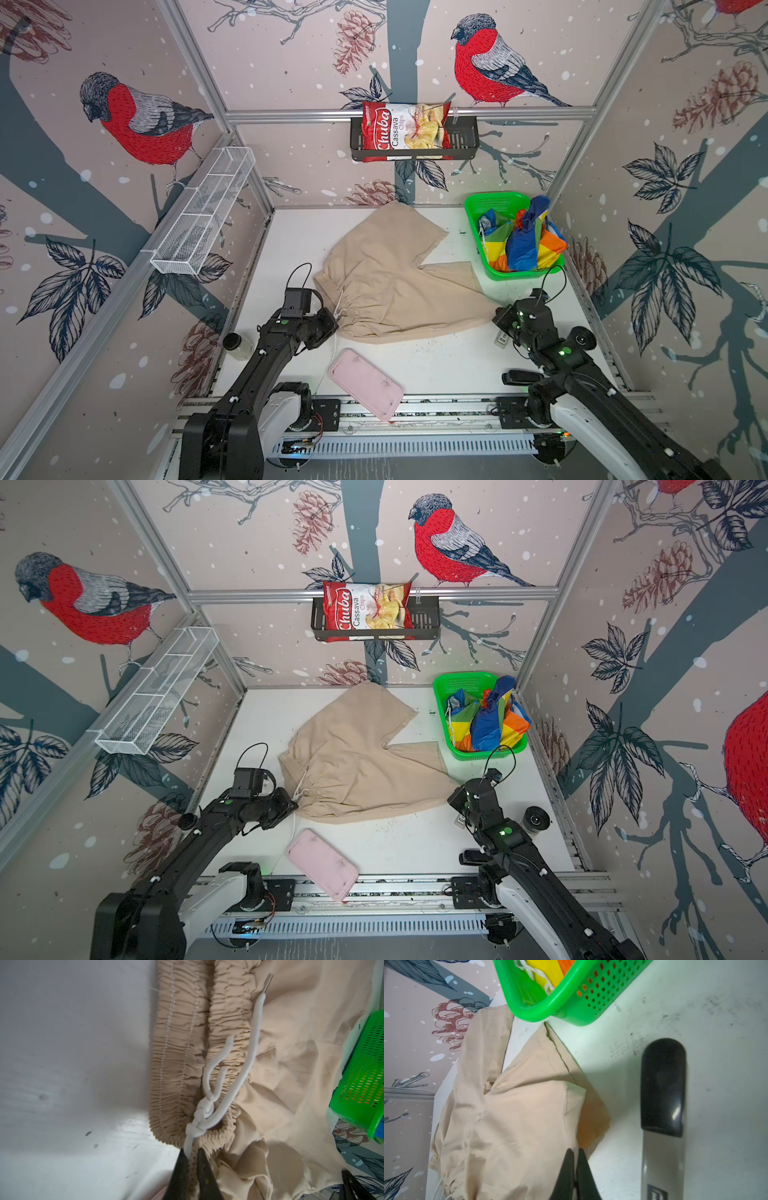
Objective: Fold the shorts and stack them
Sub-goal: 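Lay the stretched shorts flat on the table, pulling both grippers toward the robot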
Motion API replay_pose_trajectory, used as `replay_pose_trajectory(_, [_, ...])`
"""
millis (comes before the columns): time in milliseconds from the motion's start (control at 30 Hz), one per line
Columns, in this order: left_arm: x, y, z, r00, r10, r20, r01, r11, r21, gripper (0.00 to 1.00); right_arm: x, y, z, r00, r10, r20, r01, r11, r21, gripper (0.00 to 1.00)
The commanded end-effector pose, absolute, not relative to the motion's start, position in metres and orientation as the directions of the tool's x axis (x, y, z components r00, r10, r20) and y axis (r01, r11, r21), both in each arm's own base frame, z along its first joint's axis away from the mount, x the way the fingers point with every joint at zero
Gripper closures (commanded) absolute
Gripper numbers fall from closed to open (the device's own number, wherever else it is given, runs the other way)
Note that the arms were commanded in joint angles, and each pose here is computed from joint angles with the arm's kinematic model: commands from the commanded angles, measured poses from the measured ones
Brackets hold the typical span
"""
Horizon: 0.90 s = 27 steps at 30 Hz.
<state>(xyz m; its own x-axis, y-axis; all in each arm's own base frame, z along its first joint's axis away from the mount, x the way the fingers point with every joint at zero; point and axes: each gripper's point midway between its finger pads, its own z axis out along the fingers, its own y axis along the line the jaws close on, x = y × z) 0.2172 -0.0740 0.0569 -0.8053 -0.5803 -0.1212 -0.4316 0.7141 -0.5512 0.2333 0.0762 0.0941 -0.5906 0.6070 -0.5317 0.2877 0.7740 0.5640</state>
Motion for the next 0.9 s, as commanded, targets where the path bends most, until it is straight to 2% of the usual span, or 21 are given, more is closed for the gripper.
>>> replay_pose_trajectory(0, [0.214, -0.075, 0.065, -0.805, -0.58, -0.121, -0.427, 0.71, -0.56, 0.47, 0.229, 0.064, 0.095, -0.546, 0.645, -0.534, 0.343, 0.754, 0.56, 0.71])
replay_pose_trajectory(33, [0.214, -0.072, 0.072, -0.8, -0.584, -0.136, -0.428, 0.715, -0.553, 0.43, 0.23, 0.065, 0.101, -0.542, 0.645, -0.538, 0.333, 0.753, 0.567, 0.68])
replay_pose_trajectory(167, [0.226, -0.061, 0.112, -0.769, -0.59, -0.246, -0.396, 0.742, -0.54, 0.44, 0.236, 0.067, 0.131, -0.528, 0.618, -0.582, 0.29, 0.776, 0.56, 0.67])
replay_pose_trajectory(233, [0.229, -0.054, 0.124, -0.758, -0.586, -0.287, -0.392, 0.761, -0.518, 0.42, 0.238, 0.069, 0.141, -0.537, 0.592, -0.601, 0.274, 0.796, 0.539, 0.62])
replay_pose_trajectory(467, [0.204, -0.052, 0.097, -0.806, -0.555, -0.207, -0.43, 0.789, -0.44, 0.36, 0.223, 0.093, 0.116, -0.715, 0.43, -0.551, 0.229, 0.889, 0.397, 0.3])
replay_pose_trajectory(667, [0.193, -0.062, 0.079, -0.834, -0.526, -0.166, -0.419, 0.799, -0.431, 0.35, 0.195, 0.115, 0.084, -0.844, 0.278, -0.459, 0.164, 0.948, 0.273, 0.28])
replay_pose_trajectory(867, [0.196, -0.085, 0.055, -0.854, -0.505, -0.126, -0.403, 0.795, -0.453, 0.36, 0.179, 0.135, 0.063, -0.883, 0.26, -0.391, 0.145, 0.943, 0.3, 0.28])
